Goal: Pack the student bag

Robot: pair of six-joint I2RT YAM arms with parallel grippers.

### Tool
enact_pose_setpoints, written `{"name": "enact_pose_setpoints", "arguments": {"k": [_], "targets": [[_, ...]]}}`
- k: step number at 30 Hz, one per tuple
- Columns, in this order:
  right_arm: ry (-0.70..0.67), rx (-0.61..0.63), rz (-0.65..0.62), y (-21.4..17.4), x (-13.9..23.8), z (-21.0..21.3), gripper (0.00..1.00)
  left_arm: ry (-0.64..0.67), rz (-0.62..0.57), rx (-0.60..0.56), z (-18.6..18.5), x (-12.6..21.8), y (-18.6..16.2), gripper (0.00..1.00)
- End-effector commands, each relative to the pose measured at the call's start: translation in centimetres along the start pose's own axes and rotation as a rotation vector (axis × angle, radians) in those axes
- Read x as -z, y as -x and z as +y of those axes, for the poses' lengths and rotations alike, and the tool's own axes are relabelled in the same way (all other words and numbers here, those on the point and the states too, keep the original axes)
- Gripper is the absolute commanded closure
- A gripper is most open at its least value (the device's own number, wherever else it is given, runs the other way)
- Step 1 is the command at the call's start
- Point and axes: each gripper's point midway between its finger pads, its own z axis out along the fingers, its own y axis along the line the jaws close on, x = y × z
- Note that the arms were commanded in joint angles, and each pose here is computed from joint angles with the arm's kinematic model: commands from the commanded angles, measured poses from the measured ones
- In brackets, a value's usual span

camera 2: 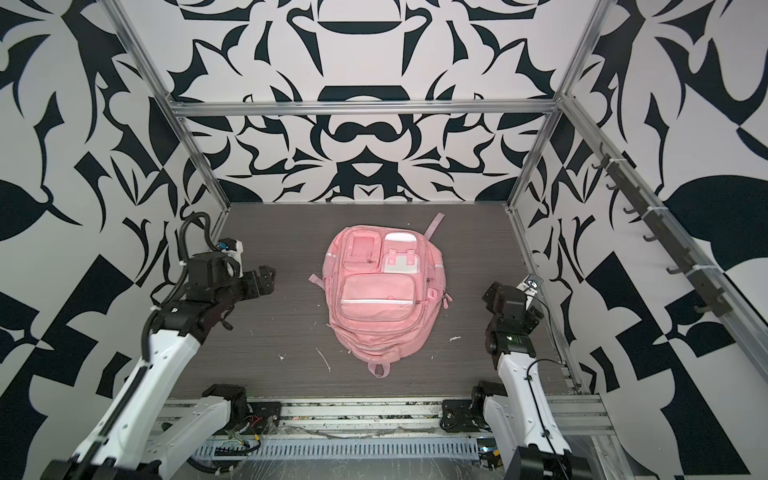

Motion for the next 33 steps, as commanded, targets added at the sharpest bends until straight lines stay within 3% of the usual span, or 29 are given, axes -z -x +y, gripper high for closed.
{"name": "enact_pose_setpoints", "arguments": {"k": [1, 6, 8, 10, 13, 21, 25, 28, 33], "targets": [[0.012, 0.016, -0.177, 3.0, -1.2, 0.9, 0.01, 0.213, -0.031, -0.042, 3.9, -3.6, 0.2, 0.01], [0.002, 0.11, -0.003, 2.0, -4.3, 2.8, 0.01, 0.221, -0.11, -0.125, 4.0, -8.1, 2.2, 0.01], [0.052, 0.11, -0.021, 2.4, -4.9, 4.0, 0.01, 0.231, -0.115, -0.139, 4.6, -10.3, 2.3, 0.01], [0.13, 0.077, -0.077, 3.0, -5.0, 5.4, 0.0, 0.224, -0.108, -0.074, 5.6, -12.2, 2.2, 0.01], [0.176, 0.04, -0.036, 2.1, -6.0, 6.6, 0.01, 0.235, -0.125, -0.063, 6.4, -13.8, 2.1, 0.01], [0.147, 0.071, 0.011, -1.6, -7.0, 6.0, 0.01, 0.213, -0.31, -0.054, 7.1, -13.2, 0.1, 0.01], [0.21, 0.03, -0.028, -1.8, -7.1, 6.8, 0.01, 0.108, -0.276, -0.096, 5.5, -14.4, -0.2, 0.01], [0.244, 0.066, 0.006, -2.1, -7.3, 7.8, 0.0, 0.046, -0.265, -0.143, 4.3, -14.8, -0.4, 0.01], [0.419, 0.15, 0.032, -2.6, -6.8, 11.3, 0.01, -0.103, -0.241, -0.219, 1.6, -14.8, -1.2, 0.01]]}}
